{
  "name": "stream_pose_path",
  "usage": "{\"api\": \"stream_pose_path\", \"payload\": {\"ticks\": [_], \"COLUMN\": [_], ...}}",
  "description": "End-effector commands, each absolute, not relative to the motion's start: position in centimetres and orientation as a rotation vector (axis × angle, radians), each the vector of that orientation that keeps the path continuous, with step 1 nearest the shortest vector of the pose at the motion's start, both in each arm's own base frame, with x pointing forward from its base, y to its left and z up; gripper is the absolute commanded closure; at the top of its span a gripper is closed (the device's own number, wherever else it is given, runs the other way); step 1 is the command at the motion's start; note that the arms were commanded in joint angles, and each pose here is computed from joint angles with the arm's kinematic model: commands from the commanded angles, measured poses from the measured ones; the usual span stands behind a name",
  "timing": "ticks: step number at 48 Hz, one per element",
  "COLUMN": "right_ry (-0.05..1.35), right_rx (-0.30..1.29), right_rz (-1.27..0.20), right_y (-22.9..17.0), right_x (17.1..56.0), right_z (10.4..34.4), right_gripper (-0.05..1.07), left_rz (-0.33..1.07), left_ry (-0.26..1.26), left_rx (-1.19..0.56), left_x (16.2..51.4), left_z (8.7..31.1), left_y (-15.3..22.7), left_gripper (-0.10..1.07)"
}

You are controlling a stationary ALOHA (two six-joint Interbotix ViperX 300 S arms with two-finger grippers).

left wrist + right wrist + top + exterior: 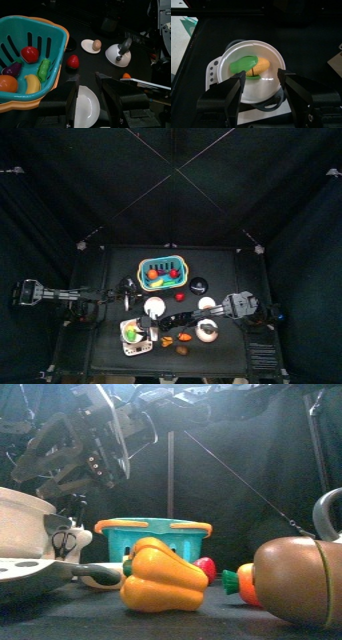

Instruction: Grab kiwi

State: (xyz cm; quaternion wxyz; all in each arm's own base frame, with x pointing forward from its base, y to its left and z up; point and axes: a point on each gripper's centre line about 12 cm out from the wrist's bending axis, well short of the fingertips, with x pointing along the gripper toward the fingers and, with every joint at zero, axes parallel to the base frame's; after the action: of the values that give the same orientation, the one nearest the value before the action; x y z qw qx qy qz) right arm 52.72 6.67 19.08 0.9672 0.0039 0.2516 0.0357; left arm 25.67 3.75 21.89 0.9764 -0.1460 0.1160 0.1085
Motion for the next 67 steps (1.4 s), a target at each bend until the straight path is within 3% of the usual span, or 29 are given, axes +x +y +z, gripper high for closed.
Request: {"api": "stream_pose_path", "payload": {"ticks": [1, 11, 19, 36, 67], "right_ry": [0.455, 0.581, 0.73, 0.971, 1.06], "right_rx": [0.032, 0.154, 0.323, 0.332, 0.308], "right_rz": [0.061, 0.091, 0.062, -0.031, -0.085], "right_y": [6.3, 11.0, 14.4, 18.0, 18.0], "right_x": [50.1, 41.6, 38.5, 37.2, 37.5], "right_z": [23.3, 22.9, 21.0, 16.2, 12.5], "right_gripper": [0.14, 0.14, 0.14, 0.14, 0.17], "left_rz": [0.214, 0.212, 0.212, 0.217, 0.22], "left_ry": [0.213, 0.201, 0.19, 0.179, 0.182], "left_rx": [-0.295, -0.294, -0.296, -0.315, -0.311], "left_x": [26.0, 26.1, 26.2, 26.4, 26.3], "left_z": [22.5, 22.9, 23.3, 23.7, 23.5], "left_y": [3.7, 3.7, 3.8, 3.8, 3.9], "left_gripper": [0.24, 0.24, 0.24, 0.24, 0.24]}}
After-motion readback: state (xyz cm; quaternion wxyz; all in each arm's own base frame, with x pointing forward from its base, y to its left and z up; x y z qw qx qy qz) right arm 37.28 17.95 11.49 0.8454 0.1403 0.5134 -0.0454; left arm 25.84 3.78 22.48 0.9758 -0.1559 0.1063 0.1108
